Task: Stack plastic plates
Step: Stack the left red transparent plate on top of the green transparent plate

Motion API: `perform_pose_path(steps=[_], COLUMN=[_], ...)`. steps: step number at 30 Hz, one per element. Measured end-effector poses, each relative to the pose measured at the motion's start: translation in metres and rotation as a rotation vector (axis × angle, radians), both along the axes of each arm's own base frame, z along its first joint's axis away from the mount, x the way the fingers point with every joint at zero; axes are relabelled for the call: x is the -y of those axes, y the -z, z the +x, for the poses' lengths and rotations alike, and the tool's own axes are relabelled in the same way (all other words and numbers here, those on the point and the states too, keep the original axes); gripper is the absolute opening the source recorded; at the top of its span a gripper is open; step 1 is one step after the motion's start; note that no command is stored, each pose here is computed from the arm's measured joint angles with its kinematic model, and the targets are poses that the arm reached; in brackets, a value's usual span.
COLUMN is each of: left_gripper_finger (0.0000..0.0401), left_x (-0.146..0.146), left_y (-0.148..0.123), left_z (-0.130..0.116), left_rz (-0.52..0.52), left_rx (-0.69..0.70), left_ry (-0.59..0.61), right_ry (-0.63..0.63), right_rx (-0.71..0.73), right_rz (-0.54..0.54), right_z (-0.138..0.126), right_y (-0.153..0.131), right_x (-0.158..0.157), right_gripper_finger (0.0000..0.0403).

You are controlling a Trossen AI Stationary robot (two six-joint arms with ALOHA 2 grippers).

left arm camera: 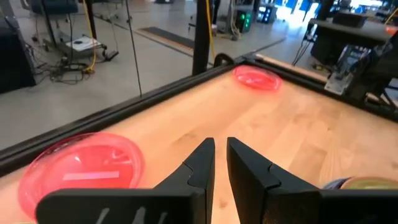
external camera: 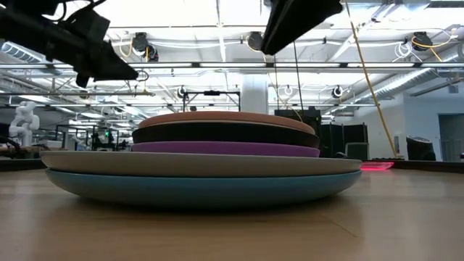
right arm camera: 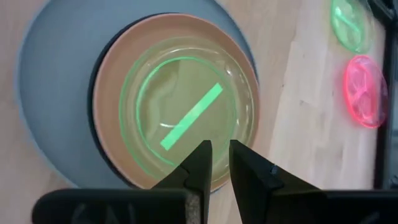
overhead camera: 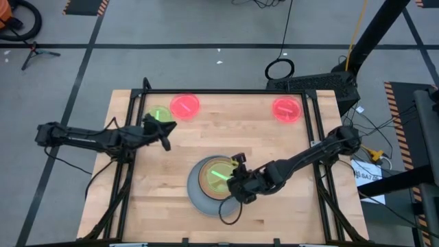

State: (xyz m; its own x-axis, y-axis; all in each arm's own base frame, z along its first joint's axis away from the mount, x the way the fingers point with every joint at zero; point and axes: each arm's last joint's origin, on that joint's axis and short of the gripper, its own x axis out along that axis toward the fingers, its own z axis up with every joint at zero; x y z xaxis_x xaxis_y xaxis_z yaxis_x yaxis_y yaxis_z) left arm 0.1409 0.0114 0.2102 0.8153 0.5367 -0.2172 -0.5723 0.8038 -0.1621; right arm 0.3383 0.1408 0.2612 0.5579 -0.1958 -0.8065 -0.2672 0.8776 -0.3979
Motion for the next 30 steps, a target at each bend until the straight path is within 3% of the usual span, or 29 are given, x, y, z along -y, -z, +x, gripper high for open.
perform_pose_path(steps=[11,16,20,23,27,30], left_gripper_finger=[0.0049,0.0049,0.0049,0.0049,0.0049,0.0049], left_x=[0.000,0.000,-0.004,-0.009,-0.014,-0.018], left_y=[0.003,0.005,0.005,0.001,-0.016,-0.029], left_z=[0.007,0.014,0.022,0.028,0.043,0.057], left_rz=[-0.074,-0.092,-0.081,-0.082,-0.103,-0.099], left_rx=[0.042,0.049,0.078,0.060,-0.001,-0.117], left_ry=[-0.019,-0.027,-0.048,-0.079,-0.067,-0.080], right_ry=[0.054,0.063,0.065,-0.051,-0.253,-0.226], right_rx=[0.366,0.497,0.631,0.775,0.866,0.955], right_rz=[0.166,0.162,0.163,0.207,0.228,0.206], right_z=[-0.063,-0.092,-0.109,-0.119,-0.134,-0.143], right_y=[0.013,0.014,-0.003,-0.008,0.014,0.026], right_x=[0.065,0.086,0.099,0.101,0.100,0.105], right_gripper_finger=[0.0050,0.0050,0.0050,0.0050,0.0050,0.0050])
